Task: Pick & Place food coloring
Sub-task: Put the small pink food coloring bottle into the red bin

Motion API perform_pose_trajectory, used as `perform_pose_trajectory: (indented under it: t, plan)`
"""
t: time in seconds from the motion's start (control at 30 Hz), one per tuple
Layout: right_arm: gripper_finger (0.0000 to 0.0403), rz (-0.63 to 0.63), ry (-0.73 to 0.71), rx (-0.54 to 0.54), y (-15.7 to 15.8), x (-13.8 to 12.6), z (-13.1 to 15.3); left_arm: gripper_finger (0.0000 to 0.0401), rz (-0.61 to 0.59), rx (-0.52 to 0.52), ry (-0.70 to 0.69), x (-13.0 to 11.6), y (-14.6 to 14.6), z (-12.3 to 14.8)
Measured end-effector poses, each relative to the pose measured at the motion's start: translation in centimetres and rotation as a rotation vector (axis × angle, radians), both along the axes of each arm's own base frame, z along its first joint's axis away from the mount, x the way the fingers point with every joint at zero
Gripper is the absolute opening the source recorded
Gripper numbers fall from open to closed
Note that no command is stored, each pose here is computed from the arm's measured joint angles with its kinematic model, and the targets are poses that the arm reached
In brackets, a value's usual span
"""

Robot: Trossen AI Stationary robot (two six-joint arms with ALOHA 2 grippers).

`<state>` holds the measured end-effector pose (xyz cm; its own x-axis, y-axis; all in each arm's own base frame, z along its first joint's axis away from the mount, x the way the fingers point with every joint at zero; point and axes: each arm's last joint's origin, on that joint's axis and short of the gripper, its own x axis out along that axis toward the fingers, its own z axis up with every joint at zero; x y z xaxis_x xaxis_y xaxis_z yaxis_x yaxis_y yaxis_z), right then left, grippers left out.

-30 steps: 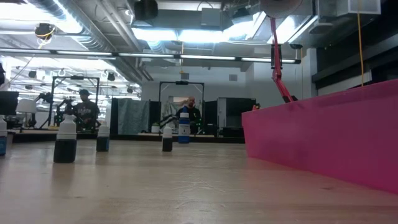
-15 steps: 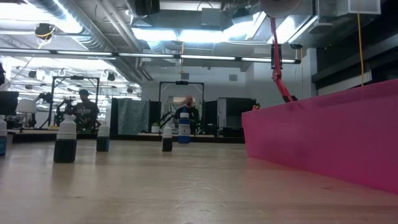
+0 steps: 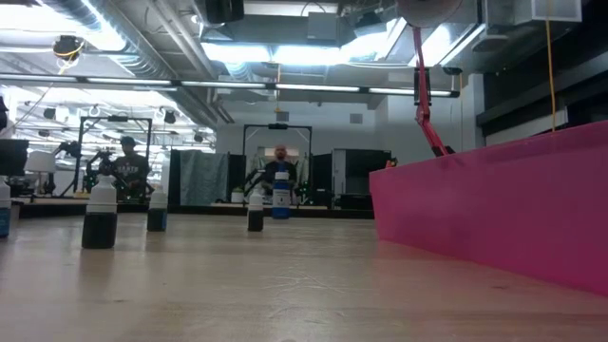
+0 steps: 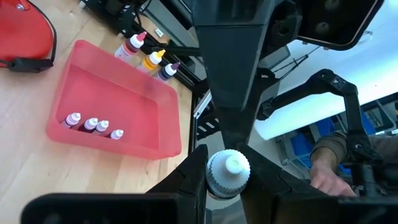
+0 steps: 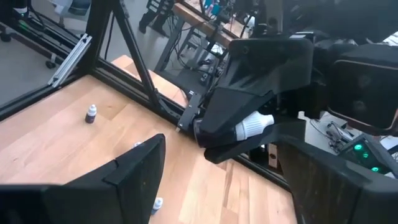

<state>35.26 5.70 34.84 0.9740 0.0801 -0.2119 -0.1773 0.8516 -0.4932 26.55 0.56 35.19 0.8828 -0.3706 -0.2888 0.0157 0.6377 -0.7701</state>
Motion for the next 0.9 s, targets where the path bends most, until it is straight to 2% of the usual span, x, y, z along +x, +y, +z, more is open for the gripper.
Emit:
perform_pose_trajectory:
  t: [0.43,0.9]
  plan:
    - [0.0307,0.021,-0.025,-0.034,0.2,1.3,-1.0,0.0063,-0.016,-0.007,-0.006,0.0,0.0,0.1]
    - [0.0307,0.006,-0.053,-0.039,-0.5,1.6,-0.9,0.0063,-0.043,-0.031,0.000,0.0,-0.1,0.1]
